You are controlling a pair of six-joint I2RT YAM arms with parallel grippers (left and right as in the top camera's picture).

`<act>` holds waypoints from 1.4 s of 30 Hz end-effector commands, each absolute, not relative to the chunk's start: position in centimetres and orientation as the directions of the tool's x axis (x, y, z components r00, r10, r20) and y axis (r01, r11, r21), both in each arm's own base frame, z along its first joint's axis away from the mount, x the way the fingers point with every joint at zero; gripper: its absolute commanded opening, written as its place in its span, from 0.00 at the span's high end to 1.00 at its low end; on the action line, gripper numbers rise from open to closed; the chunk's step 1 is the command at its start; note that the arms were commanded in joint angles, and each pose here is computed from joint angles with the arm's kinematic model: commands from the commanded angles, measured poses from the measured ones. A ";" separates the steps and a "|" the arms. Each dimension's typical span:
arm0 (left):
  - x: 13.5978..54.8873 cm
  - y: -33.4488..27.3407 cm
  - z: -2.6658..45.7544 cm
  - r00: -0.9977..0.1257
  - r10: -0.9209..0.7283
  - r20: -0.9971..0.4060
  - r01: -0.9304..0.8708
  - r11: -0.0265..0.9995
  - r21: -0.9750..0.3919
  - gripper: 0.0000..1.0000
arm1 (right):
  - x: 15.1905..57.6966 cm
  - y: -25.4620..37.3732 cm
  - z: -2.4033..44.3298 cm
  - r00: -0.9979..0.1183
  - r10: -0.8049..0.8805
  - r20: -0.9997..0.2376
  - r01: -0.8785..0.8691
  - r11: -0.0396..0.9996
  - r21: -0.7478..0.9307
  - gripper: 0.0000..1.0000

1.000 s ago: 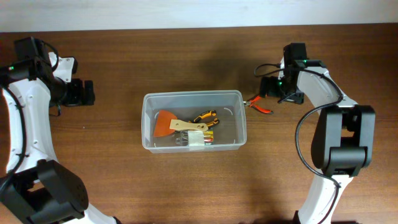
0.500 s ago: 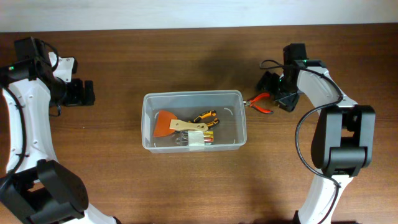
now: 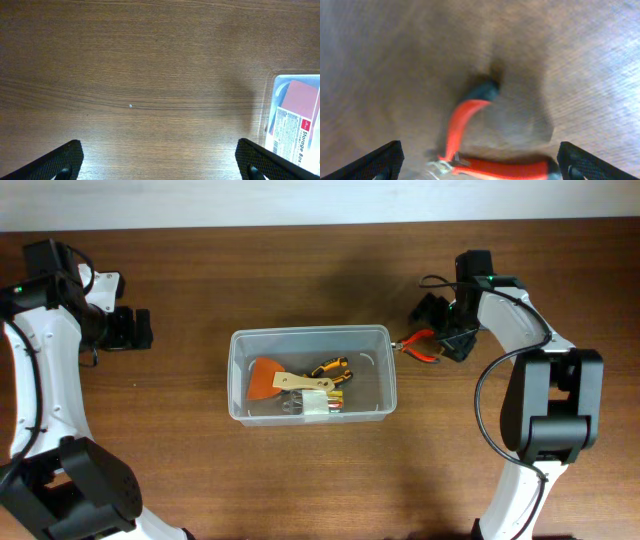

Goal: Pack container

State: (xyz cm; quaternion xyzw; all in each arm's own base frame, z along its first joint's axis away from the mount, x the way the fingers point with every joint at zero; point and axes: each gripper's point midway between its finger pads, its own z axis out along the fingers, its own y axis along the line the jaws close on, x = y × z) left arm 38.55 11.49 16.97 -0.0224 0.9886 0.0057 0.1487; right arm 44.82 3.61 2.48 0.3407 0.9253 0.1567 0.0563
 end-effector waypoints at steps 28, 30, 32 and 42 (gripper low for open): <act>38.5 11.6 16.5 -0.956 -0.062 -0.287 -0.060 0.998 -0.014 0.01 | 43.4 3.3 5.3 -0.550 0.834 -0.040 0.829 0.551 0.096 0.01; 38.5 11.6 16.5 -0.956 -0.062 -0.287 -0.060 0.998 -0.014 0.01 | 43.1 3.2 5.7 -0.534 0.845 -0.035 0.841 0.535 0.083 0.01; 38.5 11.6 16.5 -0.956 -0.062 -0.287 -0.060 0.998 -0.014 0.01 | 42.5 3.1 6.0 -0.481 0.877 -0.021 0.875 0.481 0.059 0.01; 38.5 11.6 16.5 -0.956 -0.062 -0.287 -0.060 0.998 -0.014 0.01 | 41.5 5.0 6.0 -0.373 0.928 0.010 0.928 0.372 0.032 0.01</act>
